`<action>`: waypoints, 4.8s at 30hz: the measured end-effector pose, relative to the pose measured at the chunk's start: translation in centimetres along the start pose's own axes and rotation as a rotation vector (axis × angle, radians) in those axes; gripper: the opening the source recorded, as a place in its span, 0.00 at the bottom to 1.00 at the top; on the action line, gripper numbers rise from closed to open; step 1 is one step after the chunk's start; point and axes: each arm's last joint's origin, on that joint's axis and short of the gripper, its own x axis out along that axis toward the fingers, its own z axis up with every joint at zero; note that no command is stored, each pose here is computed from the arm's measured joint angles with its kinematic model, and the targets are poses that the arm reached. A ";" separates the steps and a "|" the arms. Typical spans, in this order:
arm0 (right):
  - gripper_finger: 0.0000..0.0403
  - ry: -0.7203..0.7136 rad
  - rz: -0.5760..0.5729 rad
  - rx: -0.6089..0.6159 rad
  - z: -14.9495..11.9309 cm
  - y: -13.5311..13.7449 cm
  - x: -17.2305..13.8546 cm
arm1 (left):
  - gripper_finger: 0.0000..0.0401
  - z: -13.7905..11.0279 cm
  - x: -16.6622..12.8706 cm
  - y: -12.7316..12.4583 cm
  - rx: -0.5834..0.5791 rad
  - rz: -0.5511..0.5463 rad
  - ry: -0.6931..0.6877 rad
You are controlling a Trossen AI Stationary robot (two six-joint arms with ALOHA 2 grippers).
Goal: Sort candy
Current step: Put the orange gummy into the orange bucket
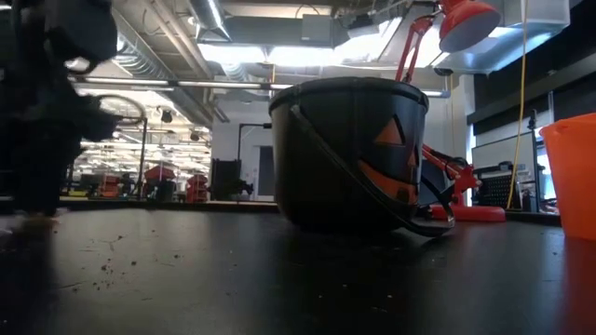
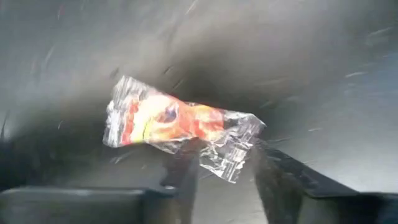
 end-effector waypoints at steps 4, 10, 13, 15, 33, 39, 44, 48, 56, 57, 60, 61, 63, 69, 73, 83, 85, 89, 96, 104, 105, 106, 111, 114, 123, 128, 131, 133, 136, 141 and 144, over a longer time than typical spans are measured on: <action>0.37 -0.002 -0.002 -0.002 0.0 0.0 0.0 | 0.17 0.1 -0.6 -1.2 0.065 -0.085 -0.078; 0.37 -0.004 -0.002 -0.007 0.0 -0.1 0.0 | 0.02 0.6 -2.1 -3.0 0.140 -0.178 -0.199; 0.37 -0.002 -0.002 -0.022 0.0 0.0 0.1 | 0.01 1.0 -3.4 -4.1 0.182 -0.231 -0.274; 0.37 0.004 -0.002 -0.030 -0.1 0.0 0.2 | 0.00 1.3 -4.4 -5.0 0.211 -0.268 -0.319; 0.37 0.025 -0.001 -0.054 -0.8 0.2 1.2 | 0.26 2.1 -1.7 -2.5 0.408 -0.134 -0.126; 0.37 0.026 -0.001 -0.054 -0.8 0.2 1.2 | 0.41 2.0 -0.2 -1.4 0.389 -0.110 -0.116; 0.37 0.025 -0.001 -0.053 -0.8 0.2 1.2 | 0.47 1.8 0.7 -1.1 0.385 -0.121 -0.121; 0.37 0.024 -0.001 -0.053 -0.8 0.2 1.2 | 0.46 1.6 1.6 -0.9 0.369 -0.088 -0.098; 0.37 0.035 0.000 -0.054 -1.2 0.2 1.6 | 0.32 1.7 2.2 -1.2 0.363 -0.053 -0.141; 0.37 0.036 0.000 -0.054 -1.2 0.3 1.6 | 0.28 1.8 2.1 -1.4 0.362 -0.055 -0.150; 0.37 0.032 0.000 -0.053 -1.1 0.3 1.6 | 0.14 1.9 1.7 -1.9 0.374 -0.067 -0.165; 0.37 0.033 0.000 -0.053 -1.1 0.2 1.6 | 0.09 2.0 1.6 -2.1 0.381 -0.076 -0.168; 0.37 0.033 0.000 -0.053 -1.1 0.2 1.6 | 0.03 2.2 1.2 -2.5 0.384 -0.091 -0.163; 0.37 0.035 0.002 -0.054 -1.2 0.3 1.6 | 0.01 3.1 -1.9 -5.5 0.437 -0.180 -0.276; 0.37 0.039 0.003 -0.054 -1.2 0.3 1.6 | 0.00 3.5 -5.7 -8.2 0.508 -0.260 -0.426; 0.37 0.008 0.141 -0.094 -2.3 1.1 3.7 | 0.00 2.2 -14.0 -13.5 0.833 -0.625 -0.823; 0.37 -0.030 0.192 -0.123 -2.6 1.4 4.5 | 0.00 2.0 -14.5 -13.8 0.868 -0.679 -0.845; 0.37 -0.074 0.231 -0.158 -3.1 2.0 5.7 | 0.00 1.8 -14.7 -14.0 0.884 -0.715 -0.841; 0.37 -0.090 0.236 -0.209 -4.2 2.3 7.1 | 0.00 1.8 -14.6 -14.1 0.885 -0.725 -0.840; 0.37 -0.056 0.133 -0.240 -4.9 2.1 7.6 | 0.00 1.8 -14.7 -14.1 0.879 -0.728 -0.846; 0.36 -0.052 0.114 -0.240 -4.9 2.1 7.6 | 0.00 1.8 -14.7 -14.1 0.876 -0.727 -0.848; 0.35 -0.050 0.104 -0.241 -4.9 2.0 7.6 | 0.00 1.8 -14.7 -14.1 0.875 -0.724 -0.850; 0.20 -0.053 0.097 -0.288 -4.9 2.0 7.6 | 0.00 1.8 -14.7 -14.1 0.874 -0.727 -0.851; 0.07 -0.048 0.099 -0.291 -4.9 2.0 7.6 | 0.00 1.9 -14.7 -14.1 0.858 -0.726 -0.848; 0.09 -0.026 0.092 -0.282 -4.7 1.9 7.2 | 0.16 1.9 -14.8 -14.1 0.813 -0.743 -0.844; 0.05 0.048 0.101 -0.226 -3.8 1.5 5.3 | 0.31 2.0 -15.6 -14.2 0.818 -0.749 -0.867; 0.02 0.110 0.109 -0.170 -3.0 1.2 3.1 | 0.37 2.1 -15.9 -14.2 0.826 -0.727 -0.898; 0.01 0.156 0.113 -0.134 -2.4 1.2 1.3 | 0.38 2.2 -15.8 -14.2 0.819 -0.701 -0.909; 0.03 0.233 0.086 -0.088 -1.8 1.6 -1.6 | 0.39 2.3 -15.6 -14.0 0.813 -0.650 -0.917; 0.05 0.383 -0.019 0.026 -1.7 2.0 -7.2 | 0.39 2.5 -15.2 -13.8 0.817 -0.587 -0.916; 0.04 0.465 -0.112 0.108 -2.1 2.0 -10.8 | 0.39 2.7 -15.2 -13.7 0.818 -0.577 -0.921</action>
